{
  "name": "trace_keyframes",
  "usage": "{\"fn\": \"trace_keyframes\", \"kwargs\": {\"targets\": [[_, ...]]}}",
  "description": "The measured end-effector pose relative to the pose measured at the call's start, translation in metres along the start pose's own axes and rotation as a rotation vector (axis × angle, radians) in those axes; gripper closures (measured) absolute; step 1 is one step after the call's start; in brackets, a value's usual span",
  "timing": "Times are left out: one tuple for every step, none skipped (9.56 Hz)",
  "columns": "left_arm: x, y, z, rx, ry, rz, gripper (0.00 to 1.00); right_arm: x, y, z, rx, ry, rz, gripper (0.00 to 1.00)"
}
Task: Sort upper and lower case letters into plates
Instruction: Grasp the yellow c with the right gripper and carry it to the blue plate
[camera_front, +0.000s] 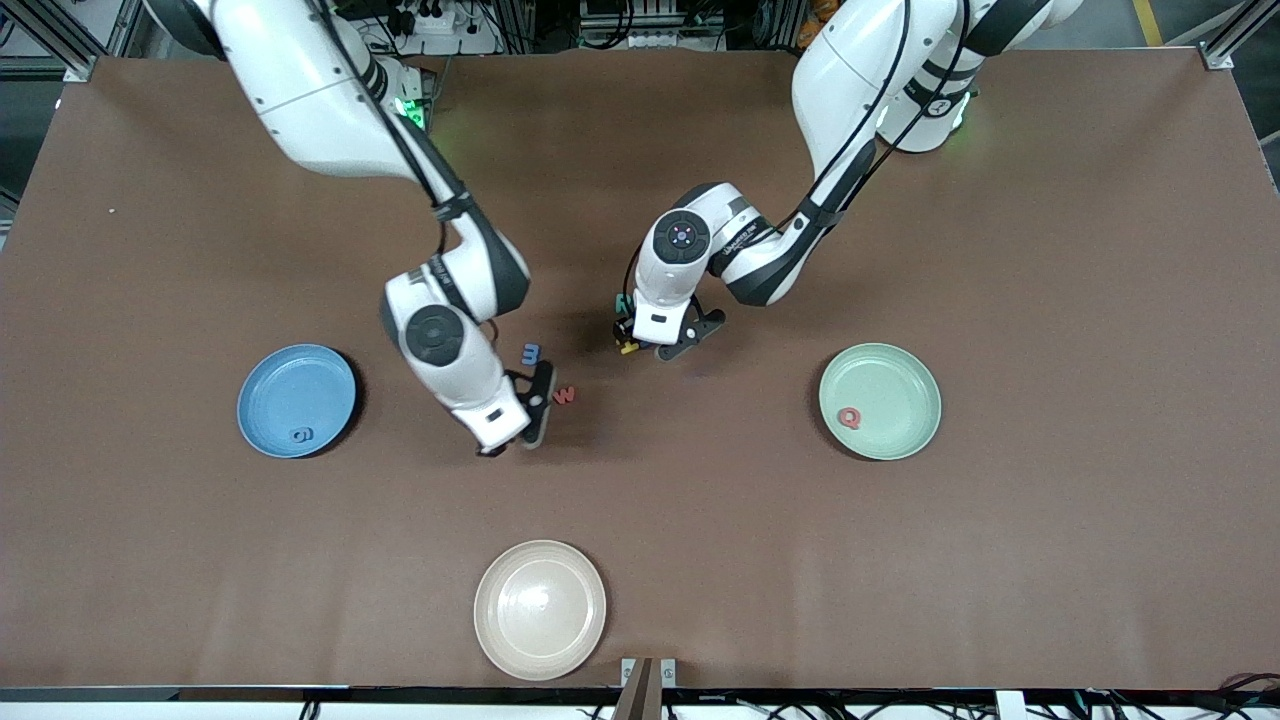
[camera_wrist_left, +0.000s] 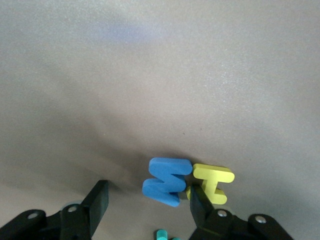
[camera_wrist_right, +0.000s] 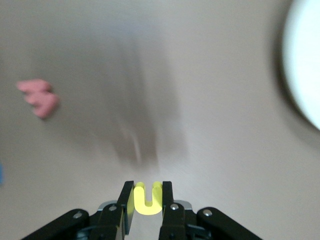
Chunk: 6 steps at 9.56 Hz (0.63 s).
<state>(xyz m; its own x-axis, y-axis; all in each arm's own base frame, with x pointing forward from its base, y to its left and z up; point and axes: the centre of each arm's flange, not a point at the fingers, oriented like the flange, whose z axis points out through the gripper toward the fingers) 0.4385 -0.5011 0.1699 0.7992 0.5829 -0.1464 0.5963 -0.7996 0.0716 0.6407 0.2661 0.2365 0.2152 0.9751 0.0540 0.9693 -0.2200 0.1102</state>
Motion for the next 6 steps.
{"fn": "trace_keyframes", "kwargs": {"targets": [[0.003,0.0,-0.001,-0.001,0.001,-0.005,0.26,-0.026,0.025,-0.013,-0.027,0.0,0.053,0.74],[0.007,0.0,-0.002,-0.004,0.003,-0.01,0.25,-0.054,0.046,-0.022,-0.052,-0.013,0.111,0.74],[0.01,0.0,-0.004,-0.006,0.004,-0.025,0.25,-0.081,0.062,-0.027,-0.073,-0.03,0.182,0.74],[0.011,0.001,-0.004,-0.008,0.006,-0.05,0.25,-0.11,0.075,-0.032,-0.076,-0.064,0.275,0.74],[0.012,0.001,-0.005,-0.008,0.007,-0.066,0.25,-0.14,0.085,-0.036,-0.071,-0.104,0.372,0.74],[0.012,0.001,-0.004,-0.008,0.007,-0.068,0.25,-0.17,0.093,-0.039,-0.066,-0.148,0.473,0.74]]}}
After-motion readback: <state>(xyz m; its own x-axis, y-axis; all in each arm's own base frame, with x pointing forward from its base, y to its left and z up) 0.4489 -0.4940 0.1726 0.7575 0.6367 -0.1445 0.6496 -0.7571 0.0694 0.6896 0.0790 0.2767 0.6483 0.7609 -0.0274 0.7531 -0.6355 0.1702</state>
